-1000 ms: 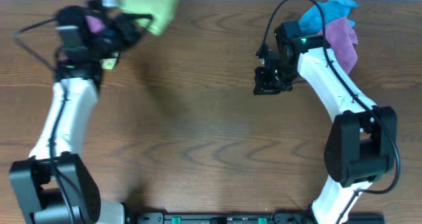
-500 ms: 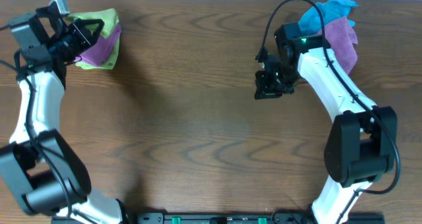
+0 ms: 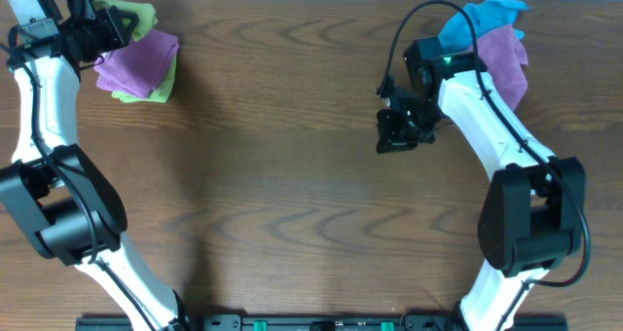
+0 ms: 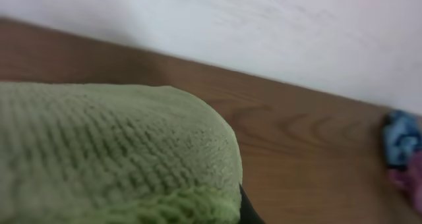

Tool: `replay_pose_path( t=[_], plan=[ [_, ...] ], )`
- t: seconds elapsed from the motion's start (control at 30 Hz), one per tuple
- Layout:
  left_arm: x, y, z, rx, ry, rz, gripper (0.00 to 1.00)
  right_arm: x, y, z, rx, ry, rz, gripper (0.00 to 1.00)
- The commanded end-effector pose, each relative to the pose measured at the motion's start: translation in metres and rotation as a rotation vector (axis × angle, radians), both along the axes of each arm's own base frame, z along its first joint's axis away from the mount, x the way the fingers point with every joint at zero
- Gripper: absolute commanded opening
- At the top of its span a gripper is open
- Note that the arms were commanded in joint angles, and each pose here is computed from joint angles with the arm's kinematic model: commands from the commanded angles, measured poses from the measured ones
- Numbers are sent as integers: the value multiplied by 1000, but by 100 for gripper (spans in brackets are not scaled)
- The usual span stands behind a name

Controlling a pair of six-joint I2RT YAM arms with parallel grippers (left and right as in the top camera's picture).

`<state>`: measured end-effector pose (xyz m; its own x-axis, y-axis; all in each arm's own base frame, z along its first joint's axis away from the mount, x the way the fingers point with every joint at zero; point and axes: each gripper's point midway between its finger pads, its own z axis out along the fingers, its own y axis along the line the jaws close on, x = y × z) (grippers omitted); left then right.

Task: Fold the cloth
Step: 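Carry the folded cloth with the left gripper onto the far-left pile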

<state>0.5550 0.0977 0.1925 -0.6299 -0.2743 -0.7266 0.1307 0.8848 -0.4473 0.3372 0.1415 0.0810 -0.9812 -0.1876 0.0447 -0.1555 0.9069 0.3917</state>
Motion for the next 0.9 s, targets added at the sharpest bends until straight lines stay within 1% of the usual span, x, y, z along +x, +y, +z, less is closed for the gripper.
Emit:
replay_pose_path(
  t=[0.0,0.1,0.17,0.4,0.47,0.63,0.73,0.87],
  plan=[
    [9,8,-6,70,-43,-36,6,-2,9,7,11,-24,42,2],
    [15,1,-10,33,-79,-85,6,-6,14,7,10,-20,56,1],
    [19,1,-15,31,-87,-88,6,-8,17,7,9,-18,66,1],
    [23,-1,-53,-13,-40,-110,6,-11,24,7,9,-18,86,2],
    [22,-3,-70,-51,1,-107,6,-11,25,7,9,-18,84,1],
    [12,-1,-101,-77,104,-84,6,-10,25,7,10,-19,84,1],
    [8,8,-103,-77,130,-52,6,-10,25,7,10,-22,84,2],
    [0,26,-95,-124,156,10,6,-9,25,7,11,-25,84,2]
  ],
)
